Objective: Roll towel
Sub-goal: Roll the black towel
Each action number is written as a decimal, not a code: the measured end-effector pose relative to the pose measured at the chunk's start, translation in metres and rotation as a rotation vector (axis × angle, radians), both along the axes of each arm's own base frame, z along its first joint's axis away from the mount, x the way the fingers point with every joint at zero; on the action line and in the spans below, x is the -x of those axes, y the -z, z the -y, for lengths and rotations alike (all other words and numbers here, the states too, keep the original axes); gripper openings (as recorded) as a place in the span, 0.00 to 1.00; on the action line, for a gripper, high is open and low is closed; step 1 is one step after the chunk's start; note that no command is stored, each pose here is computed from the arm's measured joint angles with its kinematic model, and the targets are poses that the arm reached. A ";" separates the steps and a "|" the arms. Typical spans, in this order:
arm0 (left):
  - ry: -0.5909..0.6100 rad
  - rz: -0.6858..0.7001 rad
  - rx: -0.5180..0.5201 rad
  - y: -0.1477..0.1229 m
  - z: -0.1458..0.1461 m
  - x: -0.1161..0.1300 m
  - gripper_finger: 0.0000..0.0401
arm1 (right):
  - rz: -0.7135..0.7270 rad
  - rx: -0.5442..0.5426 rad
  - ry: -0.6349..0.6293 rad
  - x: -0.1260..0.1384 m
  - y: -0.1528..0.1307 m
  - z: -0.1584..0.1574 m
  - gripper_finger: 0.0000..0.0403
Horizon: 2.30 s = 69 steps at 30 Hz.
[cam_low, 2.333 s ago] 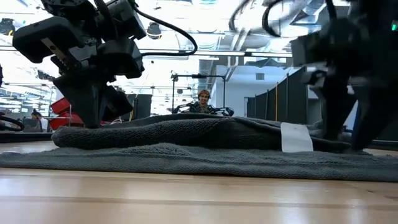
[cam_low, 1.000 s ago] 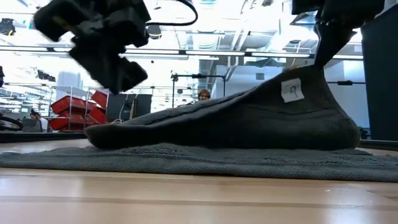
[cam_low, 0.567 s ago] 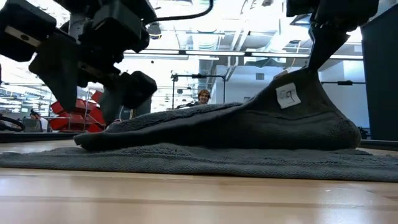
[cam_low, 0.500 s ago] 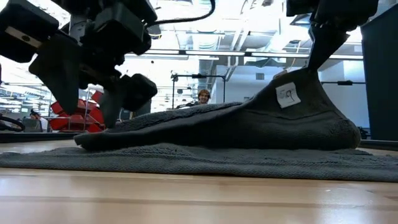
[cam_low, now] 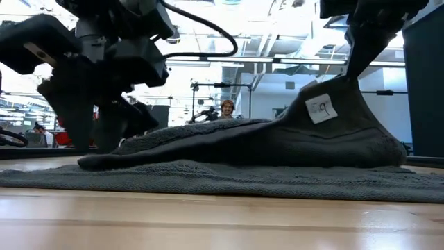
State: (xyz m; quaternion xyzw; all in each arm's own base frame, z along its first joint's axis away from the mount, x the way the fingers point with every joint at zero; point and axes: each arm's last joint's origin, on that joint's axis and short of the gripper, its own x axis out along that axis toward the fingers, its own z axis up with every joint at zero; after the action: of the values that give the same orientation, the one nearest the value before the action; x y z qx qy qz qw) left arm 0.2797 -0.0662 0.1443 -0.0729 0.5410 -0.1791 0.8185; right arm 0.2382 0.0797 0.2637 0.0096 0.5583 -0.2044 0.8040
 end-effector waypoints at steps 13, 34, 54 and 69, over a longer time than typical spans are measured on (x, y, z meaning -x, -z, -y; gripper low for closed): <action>-0.384 0.030 -0.068 0.014 -0.019 0.003 0.25 | -0.012 -0.102 -0.138 -0.007 0.000 0.000 0.01; -0.874 0.141 -0.154 0.044 -0.108 0.028 0.00 | -0.014 -0.098 -0.036 -0.020 0.005 0.049 0.01; -0.399 -0.088 -0.232 -0.021 -0.176 0.065 0.00 | -0.044 -0.036 0.038 -0.021 0.003 0.100 0.01; 0.020 -0.071 -0.221 -0.001 -0.120 0.035 0.44 | -0.023 -0.036 0.031 -0.023 0.003 0.099 0.01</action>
State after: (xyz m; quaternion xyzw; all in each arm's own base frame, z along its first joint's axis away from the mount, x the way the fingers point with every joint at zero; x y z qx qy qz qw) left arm 0.2448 0.0538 0.1456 0.0167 0.5867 -0.1236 0.8001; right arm 0.2612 -0.0191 0.2609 0.0304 0.5710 -0.2068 0.7939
